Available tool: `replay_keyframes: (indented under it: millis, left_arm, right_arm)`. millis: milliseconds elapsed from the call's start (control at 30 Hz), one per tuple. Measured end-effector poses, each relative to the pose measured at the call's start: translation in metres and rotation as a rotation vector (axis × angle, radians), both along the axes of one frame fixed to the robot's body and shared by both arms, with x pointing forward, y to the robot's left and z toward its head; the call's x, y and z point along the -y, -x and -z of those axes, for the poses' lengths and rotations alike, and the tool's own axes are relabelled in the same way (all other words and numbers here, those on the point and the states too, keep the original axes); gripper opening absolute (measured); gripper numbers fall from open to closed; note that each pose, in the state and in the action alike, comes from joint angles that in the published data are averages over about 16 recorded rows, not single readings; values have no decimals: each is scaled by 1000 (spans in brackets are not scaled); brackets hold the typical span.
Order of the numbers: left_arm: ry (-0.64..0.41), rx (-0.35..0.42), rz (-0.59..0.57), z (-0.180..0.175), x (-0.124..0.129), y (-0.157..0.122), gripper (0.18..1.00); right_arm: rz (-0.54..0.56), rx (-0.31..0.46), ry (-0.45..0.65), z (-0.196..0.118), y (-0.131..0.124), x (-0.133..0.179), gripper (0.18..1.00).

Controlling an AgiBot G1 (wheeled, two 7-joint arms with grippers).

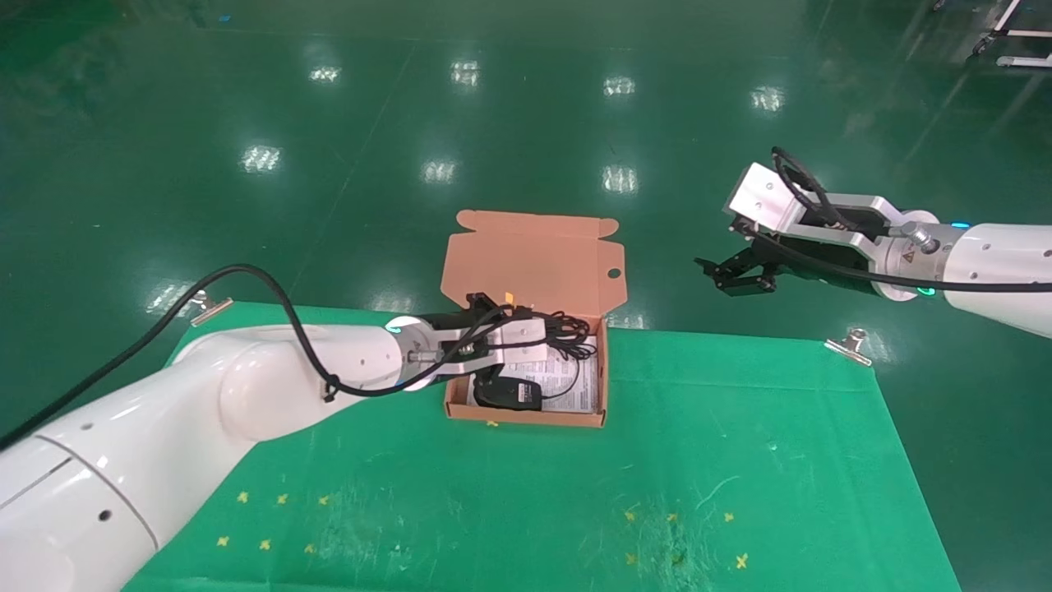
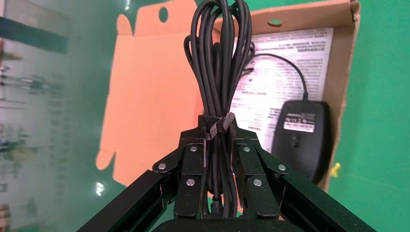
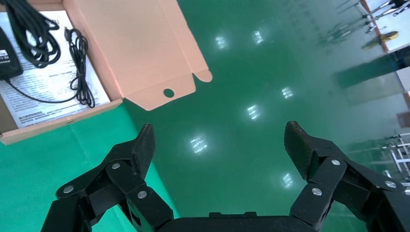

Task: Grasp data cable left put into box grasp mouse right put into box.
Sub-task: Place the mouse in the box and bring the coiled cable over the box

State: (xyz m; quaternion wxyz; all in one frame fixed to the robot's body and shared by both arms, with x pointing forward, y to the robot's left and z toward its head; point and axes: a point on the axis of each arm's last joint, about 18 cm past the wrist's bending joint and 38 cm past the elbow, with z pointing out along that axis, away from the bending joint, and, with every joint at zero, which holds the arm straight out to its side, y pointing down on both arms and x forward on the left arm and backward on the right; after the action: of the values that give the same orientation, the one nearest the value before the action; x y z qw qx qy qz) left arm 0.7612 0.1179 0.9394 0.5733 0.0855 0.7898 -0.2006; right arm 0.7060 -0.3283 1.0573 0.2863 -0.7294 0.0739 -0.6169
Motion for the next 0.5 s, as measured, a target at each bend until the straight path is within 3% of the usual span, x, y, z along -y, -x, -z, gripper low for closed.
replay_keyframes:
  millis: [500]
  left_arm:
    - [17, -17, 12, -1, 2, 0, 288]
  right_arm:
    - [10, -3, 11, -6, 4, 0, 999]
